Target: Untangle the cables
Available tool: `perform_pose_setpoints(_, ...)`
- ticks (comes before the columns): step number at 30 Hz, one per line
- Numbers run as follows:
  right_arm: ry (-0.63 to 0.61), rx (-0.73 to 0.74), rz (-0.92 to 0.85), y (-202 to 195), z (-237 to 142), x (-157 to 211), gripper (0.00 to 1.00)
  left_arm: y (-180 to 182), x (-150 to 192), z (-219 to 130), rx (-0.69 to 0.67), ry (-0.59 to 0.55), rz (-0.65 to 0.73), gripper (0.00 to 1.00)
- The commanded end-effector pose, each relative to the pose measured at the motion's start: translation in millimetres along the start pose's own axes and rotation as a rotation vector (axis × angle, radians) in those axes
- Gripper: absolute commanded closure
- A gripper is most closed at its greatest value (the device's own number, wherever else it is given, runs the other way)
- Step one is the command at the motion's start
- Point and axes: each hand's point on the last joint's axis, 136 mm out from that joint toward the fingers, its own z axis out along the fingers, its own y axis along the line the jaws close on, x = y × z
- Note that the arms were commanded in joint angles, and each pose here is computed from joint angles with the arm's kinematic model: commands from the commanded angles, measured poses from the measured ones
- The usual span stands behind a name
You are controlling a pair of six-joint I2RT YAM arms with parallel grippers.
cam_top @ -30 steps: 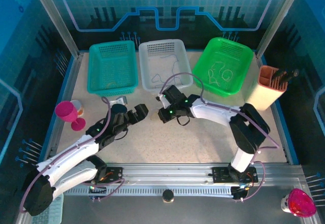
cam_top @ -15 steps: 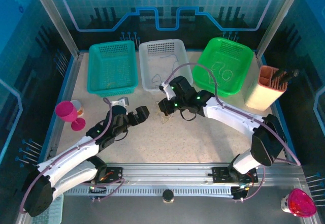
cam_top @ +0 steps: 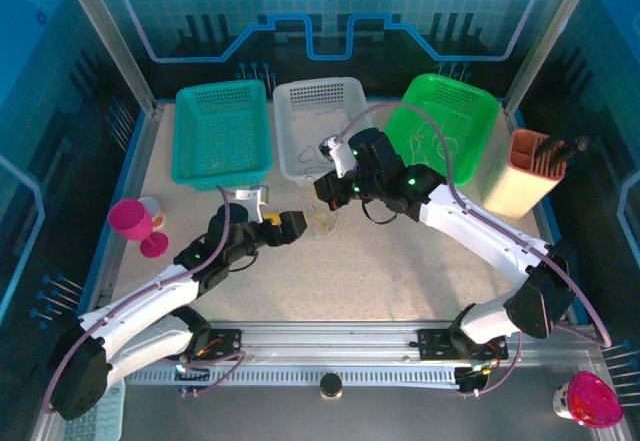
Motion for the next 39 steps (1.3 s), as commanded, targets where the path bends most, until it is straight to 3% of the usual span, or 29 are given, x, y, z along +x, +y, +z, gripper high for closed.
perform_pose_setpoints(1,-0.032,-0.037,-0.015,9.9,-17.6,-13.1,1.00,-27.9,-23.7,-3.1,0.088,-0.052,0.073,0.01)
perform_pose_setpoints(7,-0.059,-0.091,-0.012,22.5,-27.3,-21.6,1.00,-40.1,-34.7,3.0,0.110,-0.054,0.122,0.01)
perform_pose_setpoints(19,-0.176,-0.214,-0.017,55.9,-61.6,-61.5,1.00,-57.0,-59.7,47.1,0.133,-0.049,0.195,0.02)
perform_pose_setpoints(22,-0.216,-0.244,-0.010,61.8,-72.4,-74.0,1.00,-54.1,-57.4,55.5,0.135,-0.045,0.183,0.10)
perform_pose_setpoints(32,-0.340,-0.324,0.016,68.6,-101.8,-119.9,1.00,-30.9,-21.4,72.7,0.156,0.014,0.090,0.54)
perform_pose_setpoints(39,-0.447,-0.342,0.010,66.0,-130.1,-157.5,1.00,-13.1,5.5,82.5,0.139,0.059,0.040,0.58)
